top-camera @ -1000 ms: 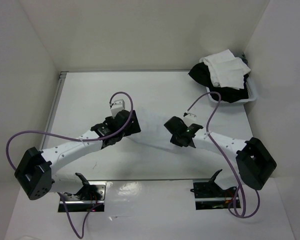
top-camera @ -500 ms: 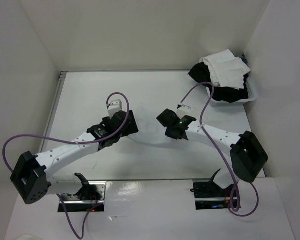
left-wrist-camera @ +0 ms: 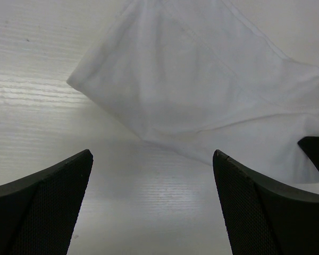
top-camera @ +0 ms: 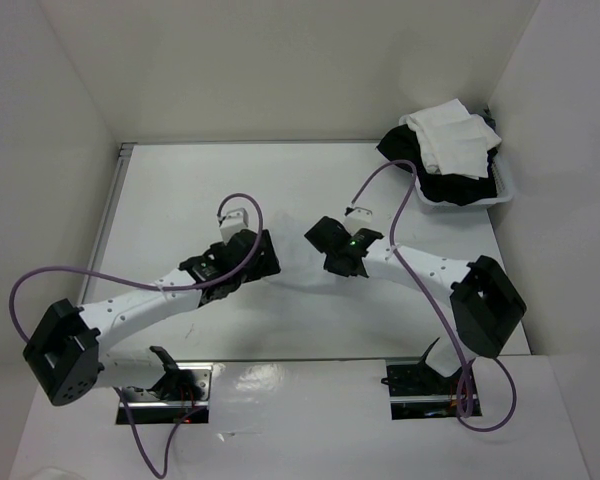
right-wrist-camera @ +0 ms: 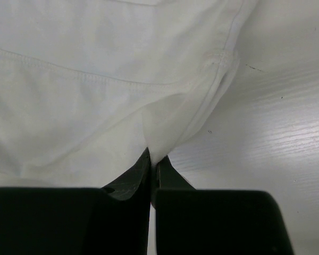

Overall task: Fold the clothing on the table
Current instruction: Fold the skirt

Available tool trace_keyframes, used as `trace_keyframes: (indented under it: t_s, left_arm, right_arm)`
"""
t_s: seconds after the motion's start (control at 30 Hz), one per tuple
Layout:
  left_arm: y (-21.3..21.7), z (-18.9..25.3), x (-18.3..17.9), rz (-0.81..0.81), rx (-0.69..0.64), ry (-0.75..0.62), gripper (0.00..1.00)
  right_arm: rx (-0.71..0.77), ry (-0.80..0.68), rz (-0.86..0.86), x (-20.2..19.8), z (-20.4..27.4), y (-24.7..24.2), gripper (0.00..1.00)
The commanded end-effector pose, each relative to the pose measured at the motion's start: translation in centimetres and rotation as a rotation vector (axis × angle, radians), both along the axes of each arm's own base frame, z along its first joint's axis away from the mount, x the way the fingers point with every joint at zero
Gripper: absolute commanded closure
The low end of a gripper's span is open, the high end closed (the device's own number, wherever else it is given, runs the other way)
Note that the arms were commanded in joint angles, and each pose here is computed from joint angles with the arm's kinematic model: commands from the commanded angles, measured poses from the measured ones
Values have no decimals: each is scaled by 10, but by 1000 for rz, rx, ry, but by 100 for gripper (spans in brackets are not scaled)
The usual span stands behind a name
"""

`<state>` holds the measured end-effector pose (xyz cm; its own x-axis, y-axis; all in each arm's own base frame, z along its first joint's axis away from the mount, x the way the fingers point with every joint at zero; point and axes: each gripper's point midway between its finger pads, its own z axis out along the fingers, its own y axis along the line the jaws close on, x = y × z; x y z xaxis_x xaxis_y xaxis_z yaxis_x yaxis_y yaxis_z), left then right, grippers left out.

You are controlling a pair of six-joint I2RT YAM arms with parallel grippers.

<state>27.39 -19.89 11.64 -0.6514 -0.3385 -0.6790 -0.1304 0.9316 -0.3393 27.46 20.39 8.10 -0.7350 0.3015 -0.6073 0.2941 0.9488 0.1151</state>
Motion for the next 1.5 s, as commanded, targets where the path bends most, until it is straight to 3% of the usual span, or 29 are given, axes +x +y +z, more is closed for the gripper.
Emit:
trace_keyframes:
  t_s: [0.0,0.2,0.5,0.7,0.9,1.07,1.3,1.47]
  left_arm:
    - [-26,1,-1,-29,-88,-10,0]
    - [-75,-39,-12,-72,34,64,0]
    - [-92,-56,-8,-94,11,83,0]
    - [-87,-55,-4,-82,32,65,0]
    - [-64,-48,10,-14,221,43,0]
    - [-46,-36,19,-3,202,28,0]
    - [-34,-76,9,-14,307,139,0]
    - [-42,-84,3,-46,274,172,0]
  right_arm:
    - [15,-65,-2,14,15,11,100]
    - [7,-63,13,13,12,14,100]
    - [-2,-71,16,9,11,7,100]
    - [-3,-59,20,6,5,5,100]
    - [6,-71,27,4,11,4,100]
    - [-2,-64,27,0,7,-1,100]
    - [13,-78,27,0,14,0,100]
    - [16,-81,27,-2,19,-3,100]
